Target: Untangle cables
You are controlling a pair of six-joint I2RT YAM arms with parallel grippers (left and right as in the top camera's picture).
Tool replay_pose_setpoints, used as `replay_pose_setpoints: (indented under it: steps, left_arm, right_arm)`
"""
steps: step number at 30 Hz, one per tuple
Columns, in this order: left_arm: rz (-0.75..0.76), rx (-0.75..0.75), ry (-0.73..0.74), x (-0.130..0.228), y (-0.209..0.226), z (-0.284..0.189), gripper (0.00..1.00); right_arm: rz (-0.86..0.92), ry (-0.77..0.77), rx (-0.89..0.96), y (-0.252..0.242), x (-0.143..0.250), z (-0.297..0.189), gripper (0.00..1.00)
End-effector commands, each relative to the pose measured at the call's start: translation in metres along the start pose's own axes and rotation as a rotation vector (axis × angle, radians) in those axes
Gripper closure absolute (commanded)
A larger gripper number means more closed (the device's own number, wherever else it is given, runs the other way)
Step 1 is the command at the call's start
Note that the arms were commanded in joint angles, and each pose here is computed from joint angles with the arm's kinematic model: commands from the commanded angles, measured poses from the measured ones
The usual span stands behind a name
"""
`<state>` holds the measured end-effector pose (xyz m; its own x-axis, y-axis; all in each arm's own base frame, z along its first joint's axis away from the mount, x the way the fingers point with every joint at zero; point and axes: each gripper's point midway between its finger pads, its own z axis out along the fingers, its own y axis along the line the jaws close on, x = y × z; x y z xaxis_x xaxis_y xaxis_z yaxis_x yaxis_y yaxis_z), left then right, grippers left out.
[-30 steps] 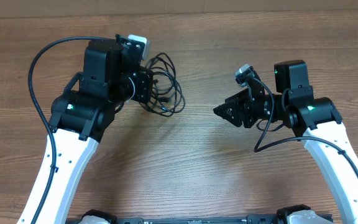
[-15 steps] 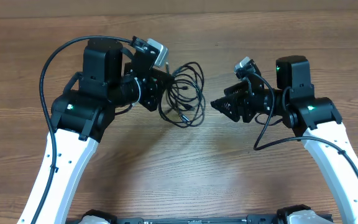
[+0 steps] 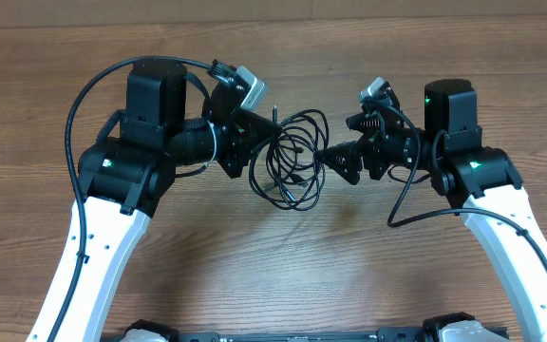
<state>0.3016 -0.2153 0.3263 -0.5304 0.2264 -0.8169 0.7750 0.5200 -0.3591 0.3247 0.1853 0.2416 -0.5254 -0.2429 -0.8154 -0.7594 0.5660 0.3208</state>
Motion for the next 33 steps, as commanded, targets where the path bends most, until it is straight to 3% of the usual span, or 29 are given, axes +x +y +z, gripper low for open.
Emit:
replay_pose_setpoints:
  steps: [1,9,10,11,13,14,16,22,28,29,30,33]
  left_arm:
    - [0.070,0.118,-0.049,-0.013,-0.029,-0.008,0.96]
    - [0.125,0.190,-0.068,-0.019,-0.050,-0.003,0.96]
    - [0.133,0.199,-0.069,-0.019,-0.054,-0.001,0.96]
    - [0.143,0.208,-0.070,-0.019,-0.057,0.000,0.96]
    - [0.158,0.219,-0.073,-0.021,-0.062,0.002,0.96]
    - [0.162,0.218,-0.076,-0.021,-0.063,0.003,0.96]
    - [0.161,0.193,-0.075,-0.022,-0.058,0.004,0.96]
    - [0.115,-0.007,-0.048,-0.018,-0.023,0.007,0.95]
    - [0.034,-0.122,0.000,-0.006,-0.002,0.007,0.52]
    - [0.031,-0.121,0.004,-0.005,-0.002,0.007,0.37]
    - [0.030,-0.121,0.007,-0.004,-0.002,0.007,0.28]
    - [0.029,-0.120,0.008,-0.004,-0.002,0.007,0.13]
  right_arm:
    - [-0.013,-0.009,-0.014,0.002,-0.003,0.002,0.00]
    - [-0.027,-0.023,-0.011,0.001,-0.007,0.002,0.00]
    - [-0.029,-0.024,-0.011,0.001,-0.008,0.002,0.07]
    - [-0.031,-0.026,-0.010,0.001,-0.008,0.002,0.20]
    - [-0.034,-0.028,-0.010,0.001,-0.009,0.002,0.48]
    - [-0.033,-0.028,-0.010,0.001,-0.009,0.002,0.67]
    - [-0.030,-0.025,-0.010,0.001,-0.008,0.002,0.94]
    - [0.009,0.013,-0.019,0.003,0.002,0.002,0.96]
    - [0.027,0.005,-0.137,0.024,0.003,0.001,0.96]
    - [0.027,-0.002,-0.167,0.029,0.001,0.000,0.96]
    - [0.026,-0.010,-0.195,0.033,0.000,-0.001,0.96]
    - [0.026,-0.018,-0.234,0.040,-0.002,-0.002,0.96]
